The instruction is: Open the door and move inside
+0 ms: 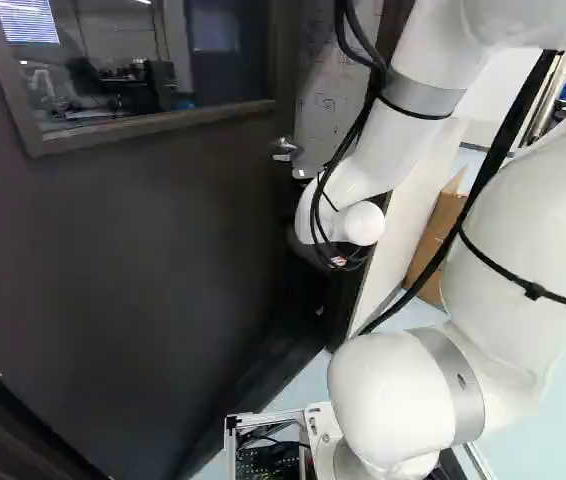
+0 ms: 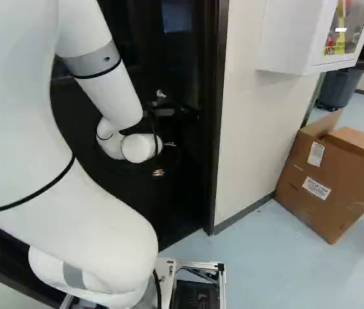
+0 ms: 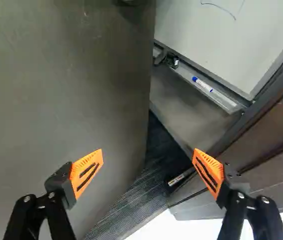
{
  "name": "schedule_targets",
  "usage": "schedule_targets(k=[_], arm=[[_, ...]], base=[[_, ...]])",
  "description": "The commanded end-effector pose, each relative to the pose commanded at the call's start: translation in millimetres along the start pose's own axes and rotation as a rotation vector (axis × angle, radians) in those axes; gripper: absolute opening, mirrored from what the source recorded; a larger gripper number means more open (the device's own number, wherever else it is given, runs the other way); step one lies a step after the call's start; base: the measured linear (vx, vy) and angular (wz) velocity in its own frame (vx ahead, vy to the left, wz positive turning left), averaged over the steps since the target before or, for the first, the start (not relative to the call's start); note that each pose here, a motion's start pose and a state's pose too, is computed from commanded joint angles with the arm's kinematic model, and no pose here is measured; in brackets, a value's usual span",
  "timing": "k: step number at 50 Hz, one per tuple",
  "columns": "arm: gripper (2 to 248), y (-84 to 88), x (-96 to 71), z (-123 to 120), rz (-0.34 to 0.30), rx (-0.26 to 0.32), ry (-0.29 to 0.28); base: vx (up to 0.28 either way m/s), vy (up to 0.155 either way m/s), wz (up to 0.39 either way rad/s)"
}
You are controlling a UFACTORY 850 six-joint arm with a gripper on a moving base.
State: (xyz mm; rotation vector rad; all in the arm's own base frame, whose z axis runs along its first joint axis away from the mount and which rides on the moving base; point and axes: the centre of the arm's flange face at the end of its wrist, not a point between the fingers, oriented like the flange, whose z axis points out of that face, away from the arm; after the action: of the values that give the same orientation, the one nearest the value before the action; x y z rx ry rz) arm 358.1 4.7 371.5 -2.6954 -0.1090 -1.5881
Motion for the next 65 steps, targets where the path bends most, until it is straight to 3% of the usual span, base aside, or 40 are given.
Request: schedule_targets(k=[38, 65], arm=[[247, 0.6, 1.0, 0.0, 0.008, -0.007, 0.011], [247, -7.4, 11.3, 12.4, 0.021, -0.003, 0.041]], base=[[0.005, 0.017, -0.003], [0.000, 0.000, 0.000]])
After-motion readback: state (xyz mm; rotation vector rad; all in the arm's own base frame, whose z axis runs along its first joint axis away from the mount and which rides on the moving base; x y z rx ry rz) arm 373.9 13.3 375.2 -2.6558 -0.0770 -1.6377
